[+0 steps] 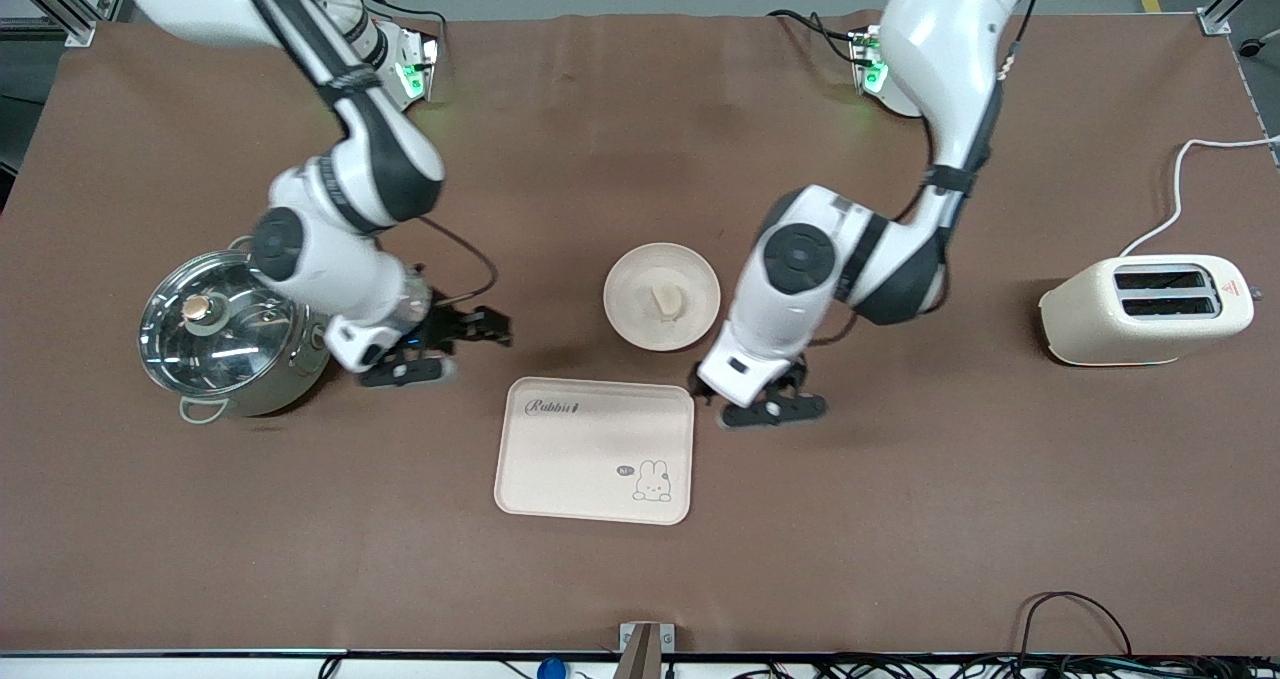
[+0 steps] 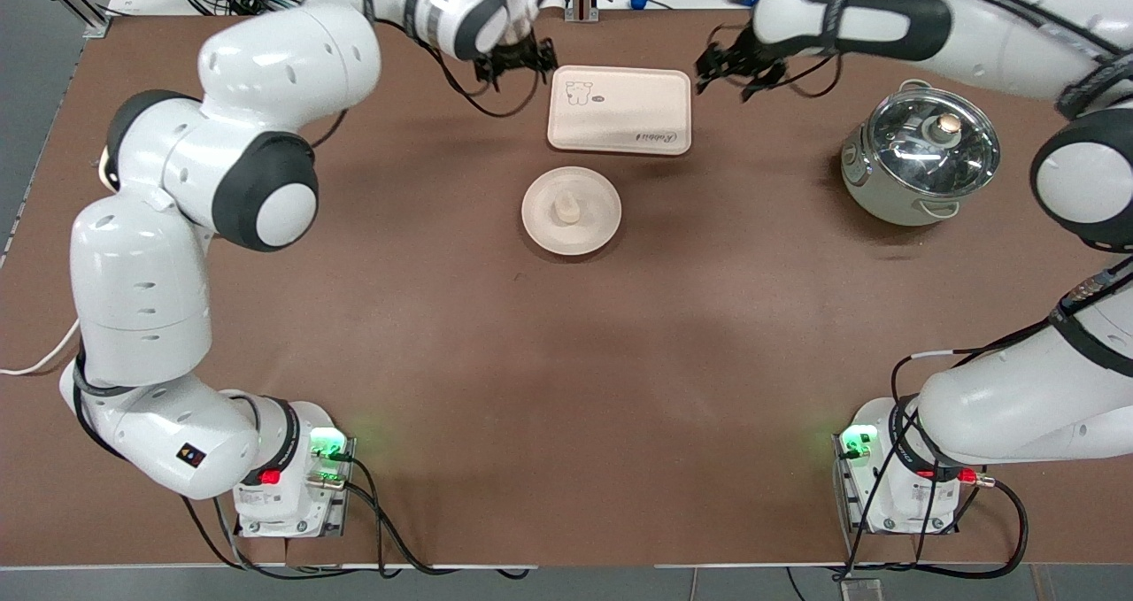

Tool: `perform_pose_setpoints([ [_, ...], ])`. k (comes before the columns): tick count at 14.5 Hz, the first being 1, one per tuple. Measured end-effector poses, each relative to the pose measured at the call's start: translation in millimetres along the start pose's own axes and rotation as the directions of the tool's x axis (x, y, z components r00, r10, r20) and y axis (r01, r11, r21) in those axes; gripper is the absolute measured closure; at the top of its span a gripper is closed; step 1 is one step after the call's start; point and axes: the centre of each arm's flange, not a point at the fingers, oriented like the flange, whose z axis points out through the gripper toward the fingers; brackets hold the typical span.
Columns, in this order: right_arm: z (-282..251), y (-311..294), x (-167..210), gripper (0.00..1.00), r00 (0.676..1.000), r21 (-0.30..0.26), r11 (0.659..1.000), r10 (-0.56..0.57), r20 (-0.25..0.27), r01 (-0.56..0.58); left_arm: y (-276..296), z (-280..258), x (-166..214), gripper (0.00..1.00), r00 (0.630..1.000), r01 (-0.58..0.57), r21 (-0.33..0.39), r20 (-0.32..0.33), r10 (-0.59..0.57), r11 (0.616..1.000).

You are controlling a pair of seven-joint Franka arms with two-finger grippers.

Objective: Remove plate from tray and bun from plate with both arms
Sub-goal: 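Retract the right gripper while the left gripper reaches the bun, then grasp the bun on the plate with the left gripper and lift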

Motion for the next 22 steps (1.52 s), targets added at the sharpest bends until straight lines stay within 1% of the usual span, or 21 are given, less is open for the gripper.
perform_pose_setpoints([
  [3, -60, 43, 7, 0.00, 1.000, -0.086, 0.996, -0.021, -0.004, 0.020, 38, 26, -62, 0.01, 0.991, 0.124, 0.040, 0.041, -0.125, 0.992],
  [5, -96, 60, 5, 0.00, 1.000, -0.114, 0.993, -0.023, 0.019, 0.025, 50, 41, -95, 0.01, 0.973, 0.218, 0.076, 0.055, -0.222, 0.973],
  [8, -141, 83, 0, 0.00, 0.998, -0.137, 0.989, -0.041, 0.044, 0.047, 55, 70, -144, 0.02, 0.940, 0.322, 0.152, 0.066, -0.334, 0.935],
  [9, -154, 93, -3, 0.00, 0.998, -0.142, 0.988, -0.049, 0.050, 0.056, 54, 79, -155, 0.02, 0.927, 0.355, 0.169, 0.063, -0.369, 0.920],
  [10, -169, 103, -5, 0.00, 0.997, -0.148, 0.987, -0.054, 0.054, 0.062, 51, 85, -161, 0.03, 0.913, 0.388, 0.180, 0.058, -0.403, 0.904],
  [11, -187, 111, -8, 0.00, 0.997, -0.154, 0.986, -0.052, 0.056, 0.061, 48, 90, -165, 0.07, 0.902, 0.412, 0.193, 0.055, -0.429, 0.890],
  [12, -206, 116, -10, 0.00, 0.997, -0.158, 0.986, -0.049, 0.061, 0.058, 45, 94, -169, 0.07, 0.894, 0.426, 0.205, 0.053, -0.444, 0.881],
  [14, -246, 120, -15, 0.00, 0.997, -0.166, 0.985, -0.030, 0.066, 0.041, 41, 100, -173, 0.10, 0.887, 0.439, 0.216, 0.050, -0.459, 0.872],
  [16, -273, 133, -23, 0.00, 0.998, -0.182, 0.983, 0.005, 0.063, 0.006, 42, 101, -173, 0.13, 0.885, 0.446, 0.198, 0.048, -0.463, 0.873],
  [17, -284, 140, -26, 0.00, 0.999, -0.192, 0.981, 0.023, 0.048, -0.014, 42, 101, -172, 0.13, 0.881, 0.454, 0.189, 0.046, -0.470, 0.871],
  [18, -294, 144, -30, 0.00, 0.999, -0.197, 0.980, 0.035, 0.036, -0.028, 43, 101, -172, 0.16, 0.879, 0.460, 0.182, 0.045, -0.474, 0.869],
  [19, -303, 146, -34, 0.00, 0.999, -0.200, 0.979, 0.040, 0.025, -0.034, 43, 101, -173, 0.16, 0.878, 0.463, 0.177, 0.044, -0.477, 0.869],
  [21, -331, 139, -39, 0.00, 0.999, -0.204, 0.978, 0.028, -0.023, -0.033, 43, 103, -175, 0.30, 0.878, 0.461, 0.179, 0.045, -0.476, 0.869],
  [22, -344, 133, -41, 0.00, 0.999, -0.206, 0.978, 0.019, -0.045, -0.028, 43, 105, -176, 0.30, 0.878, 0.462, 0.176, 0.045, -0.476, 0.869],
])
